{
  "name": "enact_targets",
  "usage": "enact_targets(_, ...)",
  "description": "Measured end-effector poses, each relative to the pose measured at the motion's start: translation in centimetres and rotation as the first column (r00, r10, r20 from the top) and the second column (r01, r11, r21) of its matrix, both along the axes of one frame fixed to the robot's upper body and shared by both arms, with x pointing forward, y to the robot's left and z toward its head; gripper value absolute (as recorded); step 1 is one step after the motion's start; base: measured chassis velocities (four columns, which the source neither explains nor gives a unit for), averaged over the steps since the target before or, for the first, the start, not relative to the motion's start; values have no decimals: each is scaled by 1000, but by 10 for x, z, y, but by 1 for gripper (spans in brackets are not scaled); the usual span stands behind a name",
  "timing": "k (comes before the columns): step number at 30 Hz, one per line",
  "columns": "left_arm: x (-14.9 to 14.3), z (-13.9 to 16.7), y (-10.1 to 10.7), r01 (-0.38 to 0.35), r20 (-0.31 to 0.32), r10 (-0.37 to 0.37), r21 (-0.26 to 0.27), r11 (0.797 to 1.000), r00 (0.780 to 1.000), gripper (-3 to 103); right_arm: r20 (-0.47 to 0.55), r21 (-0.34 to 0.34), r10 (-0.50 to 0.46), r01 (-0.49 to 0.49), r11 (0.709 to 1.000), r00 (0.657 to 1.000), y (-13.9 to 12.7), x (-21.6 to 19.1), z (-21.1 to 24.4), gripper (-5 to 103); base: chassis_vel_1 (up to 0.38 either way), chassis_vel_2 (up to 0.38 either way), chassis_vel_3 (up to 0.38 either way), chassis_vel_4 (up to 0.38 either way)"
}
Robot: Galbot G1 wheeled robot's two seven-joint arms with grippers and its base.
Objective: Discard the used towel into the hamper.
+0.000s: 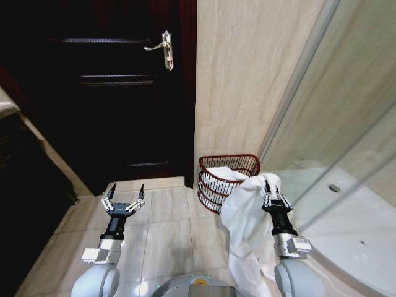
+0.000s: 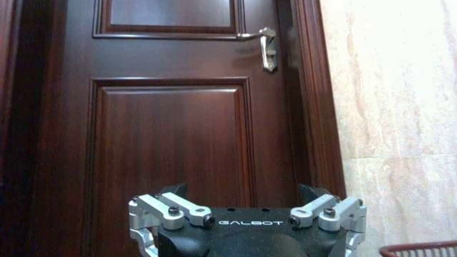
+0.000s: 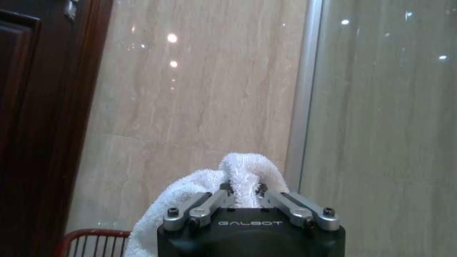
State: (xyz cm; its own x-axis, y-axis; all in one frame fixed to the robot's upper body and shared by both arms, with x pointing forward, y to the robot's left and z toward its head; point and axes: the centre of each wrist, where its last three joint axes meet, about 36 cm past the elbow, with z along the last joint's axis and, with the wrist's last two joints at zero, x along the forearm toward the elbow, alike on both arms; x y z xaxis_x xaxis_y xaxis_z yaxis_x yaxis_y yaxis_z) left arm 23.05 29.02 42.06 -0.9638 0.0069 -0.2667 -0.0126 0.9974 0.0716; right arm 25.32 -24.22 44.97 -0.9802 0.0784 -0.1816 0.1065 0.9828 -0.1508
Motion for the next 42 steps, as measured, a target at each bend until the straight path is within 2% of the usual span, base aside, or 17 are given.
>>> enact_targets(6, -1, -2, -1, 4, 1, -4, -3, 1000, 1000, 100, 21, 16, 6, -6, 1000, 1000, 0, 3, 9, 12, -66, 70, 32, -46)
enact_targets(10, -3, -3, 0, 3, -2, -3, 4, 1000, 1000, 100, 72, 47, 15, -19, 999, 997, -1, 6, 30, 12, 49, -68, -67, 64)
enact_targets(14, -8, 0, 5, -8, -9, 8, 21, 1000, 1000, 100, 102, 134, 53, -66, 989, 993, -3, 3, 65, 12, 10, -11, -18, 18)
enact_targets(19, -14, 1, 1, -24, -13, 24, 12, 1000, 1000, 100, 127, 159, 91, -111, 981, 988, -7, 10, 94, 12, 0, 0, 0, 0)
enact_targets(24, -16, -2, -9, -30, -23, 30, 3, 1000, 999, 100, 149, 174, 112, -138, 975, 983, -22, 32, 128, 12, 0, 0, 0, 0)
enact_targets(27, -14, -10, -13, -36, -39, 36, -9, 999, 999, 100, 196, 153, 139, -171, 973, 971, -36, 43, 156, 12, 0, 0, 0, 0)
enact_targets(30, -13, -16, -12, -45, -51, 44, -16, 999, 998, 100, 218, 143, 180, -214, 966, 959, -39, 48, 169, 12, 0, 0, 0, 0)
enact_targets(33, -8, -26, -13, -73, -72, 70, -35, 997, 995, 100, 298, 73, 250, -283, 956, 921, -39, 57, 197, 12, 0, 0, 0, 0)
enact_targets(34, -8, -26, -13, -73, -72, 70, -35, 997, 995, 100, 298, 73, 250, -283, 956, 921, -39, 57, 197, 12, 0, 0, 0, 0)
enact_targets(35, -7, -28, -13, -79, -82, 76, -39, 996, 994, 100, 335, 39, 276, -306, 951, 901, -39, 62, 209, 12, 0, 0, 0, 0)
enact_targets(38, -4, -33, -13, -82, -93, 78, -36, 996, 993, 100, 355, 14, 288, -314, 949, 889, -47, 78, 224, 12, 0, 0, 0, 0)
enact_targets(42, 2, -46, -14, -78, -121, 75, -16, 997, 990, 100, 395, -15, 287, -306, 952, 873, -81, 131, 280, 12, 0, 0, 0, 0)
